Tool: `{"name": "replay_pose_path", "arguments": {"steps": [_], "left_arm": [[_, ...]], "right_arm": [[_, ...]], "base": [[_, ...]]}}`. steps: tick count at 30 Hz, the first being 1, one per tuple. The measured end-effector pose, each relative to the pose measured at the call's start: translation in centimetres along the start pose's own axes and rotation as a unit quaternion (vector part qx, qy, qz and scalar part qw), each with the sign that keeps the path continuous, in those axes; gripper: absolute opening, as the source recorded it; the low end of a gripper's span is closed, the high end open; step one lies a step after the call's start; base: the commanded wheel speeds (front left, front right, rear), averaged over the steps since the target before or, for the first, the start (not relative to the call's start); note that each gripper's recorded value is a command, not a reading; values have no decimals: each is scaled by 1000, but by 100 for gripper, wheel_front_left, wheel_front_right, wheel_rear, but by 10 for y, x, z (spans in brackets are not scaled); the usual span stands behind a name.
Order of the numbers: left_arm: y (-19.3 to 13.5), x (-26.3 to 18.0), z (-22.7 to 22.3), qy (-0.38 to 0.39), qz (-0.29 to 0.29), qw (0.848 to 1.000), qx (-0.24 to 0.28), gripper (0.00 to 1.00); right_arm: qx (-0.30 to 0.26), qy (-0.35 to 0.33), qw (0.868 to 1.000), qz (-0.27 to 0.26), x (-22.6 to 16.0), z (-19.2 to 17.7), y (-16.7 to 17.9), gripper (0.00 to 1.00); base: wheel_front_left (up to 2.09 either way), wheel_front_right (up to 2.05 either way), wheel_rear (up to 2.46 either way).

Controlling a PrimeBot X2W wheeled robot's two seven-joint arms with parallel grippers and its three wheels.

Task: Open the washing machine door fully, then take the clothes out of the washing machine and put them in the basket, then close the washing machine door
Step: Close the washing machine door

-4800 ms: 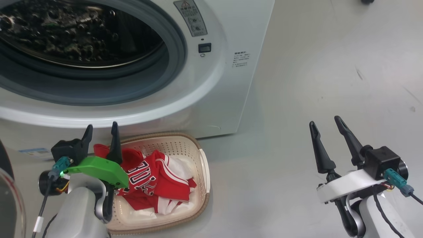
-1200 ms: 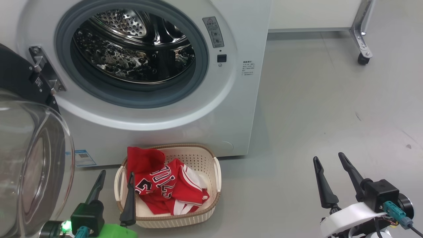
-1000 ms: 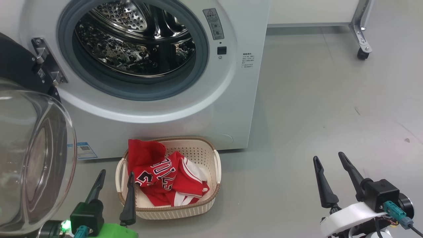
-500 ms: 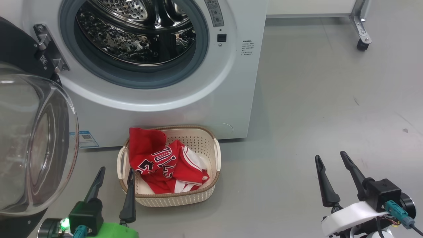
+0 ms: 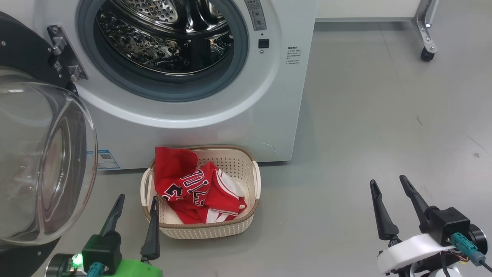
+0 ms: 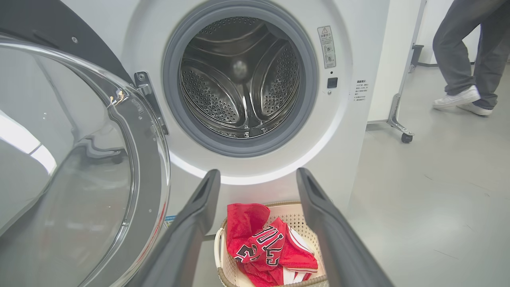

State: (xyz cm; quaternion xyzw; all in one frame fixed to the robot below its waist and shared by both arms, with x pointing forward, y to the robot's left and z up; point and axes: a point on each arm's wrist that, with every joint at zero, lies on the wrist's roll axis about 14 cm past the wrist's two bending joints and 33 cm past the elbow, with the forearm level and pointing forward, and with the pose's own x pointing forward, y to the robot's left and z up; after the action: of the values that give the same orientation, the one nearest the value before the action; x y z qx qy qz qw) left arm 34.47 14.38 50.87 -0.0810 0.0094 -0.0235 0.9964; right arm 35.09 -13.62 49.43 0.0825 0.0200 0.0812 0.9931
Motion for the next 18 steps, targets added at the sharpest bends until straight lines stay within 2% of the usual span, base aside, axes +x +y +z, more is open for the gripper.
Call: {"name": "replay_pose_path", "arguments": {"steps": [7, 18], "left_arm": [[3, -5, 2, -4, 5, 1000, 1, 100], [22, -20, 7, -12, 40, 999, 1, 100]], "right_arm": [[-4, -3, 1000, 2, 3, 3, 1, 100], [-8, 1, 999, 37, 15, 0, 19, 100]], "base": [[0, 0, 0], [0, 0, 0]]}}
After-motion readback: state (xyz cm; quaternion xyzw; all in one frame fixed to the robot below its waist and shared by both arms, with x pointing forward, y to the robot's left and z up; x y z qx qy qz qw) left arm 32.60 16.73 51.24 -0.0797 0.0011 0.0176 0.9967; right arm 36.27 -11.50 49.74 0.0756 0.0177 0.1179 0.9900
